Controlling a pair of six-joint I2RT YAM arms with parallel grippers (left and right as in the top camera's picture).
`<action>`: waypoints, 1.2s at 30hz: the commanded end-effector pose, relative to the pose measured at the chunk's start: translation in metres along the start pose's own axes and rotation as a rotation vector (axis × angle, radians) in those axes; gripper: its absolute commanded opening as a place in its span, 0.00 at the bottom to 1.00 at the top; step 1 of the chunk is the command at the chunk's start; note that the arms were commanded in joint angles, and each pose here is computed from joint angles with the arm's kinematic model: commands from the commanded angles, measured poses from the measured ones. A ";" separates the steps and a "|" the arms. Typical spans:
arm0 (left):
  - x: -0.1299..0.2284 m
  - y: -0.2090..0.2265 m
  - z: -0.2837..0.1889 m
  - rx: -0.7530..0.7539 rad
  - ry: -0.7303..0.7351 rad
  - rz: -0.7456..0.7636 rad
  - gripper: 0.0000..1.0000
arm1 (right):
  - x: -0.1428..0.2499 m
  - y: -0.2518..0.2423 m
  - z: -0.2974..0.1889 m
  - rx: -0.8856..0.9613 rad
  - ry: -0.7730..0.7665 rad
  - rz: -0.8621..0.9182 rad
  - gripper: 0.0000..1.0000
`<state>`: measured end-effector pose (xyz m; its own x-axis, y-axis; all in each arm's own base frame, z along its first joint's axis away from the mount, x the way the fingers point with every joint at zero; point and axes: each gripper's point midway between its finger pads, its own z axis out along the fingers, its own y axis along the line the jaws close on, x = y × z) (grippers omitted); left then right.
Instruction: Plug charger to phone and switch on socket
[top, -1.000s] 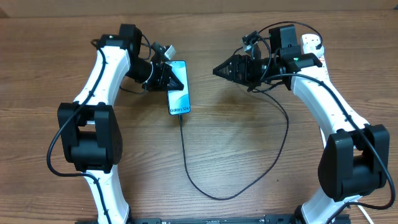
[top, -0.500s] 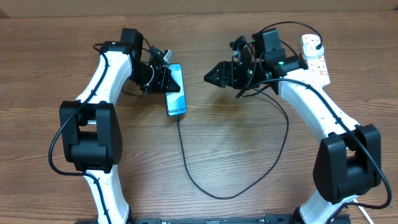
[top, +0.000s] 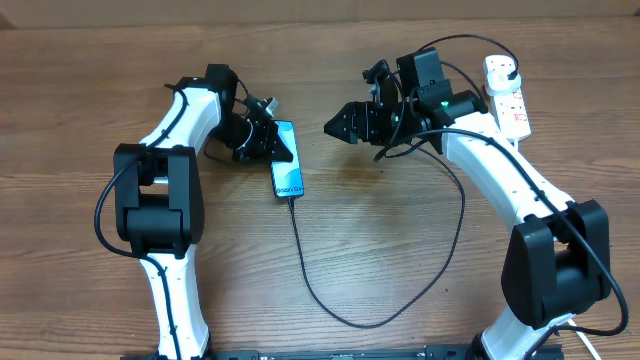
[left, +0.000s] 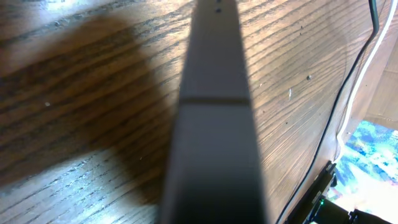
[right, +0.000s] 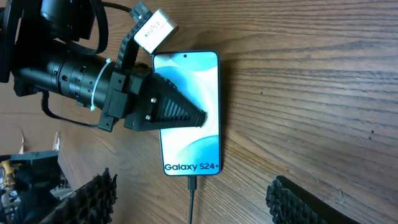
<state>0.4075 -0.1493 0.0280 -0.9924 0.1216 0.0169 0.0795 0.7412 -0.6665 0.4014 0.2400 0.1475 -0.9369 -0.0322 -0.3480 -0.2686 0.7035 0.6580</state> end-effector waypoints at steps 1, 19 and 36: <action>0.000 0.005 0.004 -0.008 0.004 -0.005 0.12 | -0.006 0.006 -0.008 0.002 -0.028 -0.027 0.78; -0.002 0.016 0.003 -0.075 -0.003 0.003 0.24 | -0.007 0.002 -0.008 0.023 -0.034 -0.025 0.79; 0.001 0.046 -0.001 -0.253 0.000 -0.075 0.35 | -0.008 0.001 -0.008 0.030 -0.036 -0.025 0.79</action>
<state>0.4126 -0.1251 0.0092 -0.9948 0.0988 0.0235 0.0720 0.8494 -0.5228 0.4035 0.2374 0.1456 -0.9352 -0.0274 -0.3532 -0.2641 0.7185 0.6435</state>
